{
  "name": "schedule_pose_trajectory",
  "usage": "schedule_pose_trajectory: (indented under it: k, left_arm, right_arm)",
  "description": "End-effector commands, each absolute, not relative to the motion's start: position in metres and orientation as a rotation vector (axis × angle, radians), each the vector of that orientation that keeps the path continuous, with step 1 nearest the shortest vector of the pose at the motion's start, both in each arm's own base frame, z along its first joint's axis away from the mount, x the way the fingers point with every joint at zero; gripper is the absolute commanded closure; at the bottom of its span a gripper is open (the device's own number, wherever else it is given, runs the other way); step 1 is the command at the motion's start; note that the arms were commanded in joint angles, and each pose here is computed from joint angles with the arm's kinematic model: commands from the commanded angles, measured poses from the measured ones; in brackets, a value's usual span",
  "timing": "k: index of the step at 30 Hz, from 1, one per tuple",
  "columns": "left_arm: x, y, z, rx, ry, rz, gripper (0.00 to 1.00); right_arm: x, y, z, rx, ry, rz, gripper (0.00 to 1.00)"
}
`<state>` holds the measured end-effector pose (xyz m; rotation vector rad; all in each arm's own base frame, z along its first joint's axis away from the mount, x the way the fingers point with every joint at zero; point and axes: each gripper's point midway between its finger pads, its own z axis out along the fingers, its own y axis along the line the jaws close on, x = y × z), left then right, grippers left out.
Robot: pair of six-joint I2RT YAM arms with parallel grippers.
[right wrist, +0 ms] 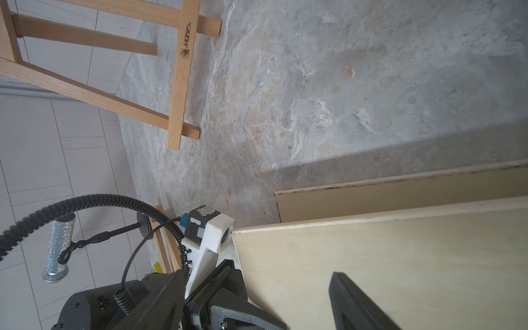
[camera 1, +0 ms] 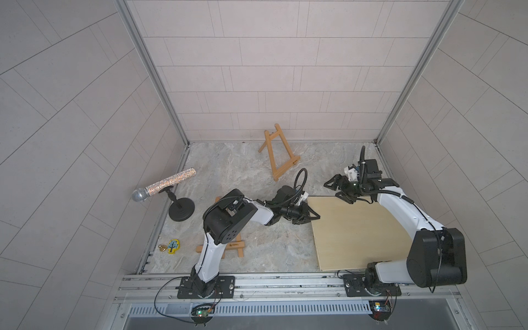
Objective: Disassemble the easel
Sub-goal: Place the drawing board on the drawing board.
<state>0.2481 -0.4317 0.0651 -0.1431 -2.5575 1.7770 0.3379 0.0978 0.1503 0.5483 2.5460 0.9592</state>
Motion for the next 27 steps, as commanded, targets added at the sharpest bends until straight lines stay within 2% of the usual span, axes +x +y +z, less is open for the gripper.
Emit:
schedule_pose_trajectory:
  k: [1,6,10,17,27]
  left_arm:
    - [0.266,-0.414,0.016,-0.111,-2.838,1.533,0.98]
    - [0.268,-0.409,0.009,-0.101,-2.871,1.464,0.85]
    - [0.268,-0.406,0.008,-0.098,-2.883,1.442,0.79]
    - [0.268,-0.401,0.007,-0.097,-2.907,1.407,0.53]
    - [0.273,-0.4,0.012,-0.15,-2.952,1.329,0.35]
  right_arm:
    - [0.336,0.101,0.157,0.513,2.531,0.971,0.16]
    - [0.337,0.101,0.159,0.506,2.526,0.978,0.16]
    - [0.337,0.102,0.16,0.503,2.526,0.985,0.16]
    - [0.337,0.103,0.162,0.496,2.52,0.994,0.16]
    - [0.334,0.102,0.161,0.487,2.526,0.984,0.16]
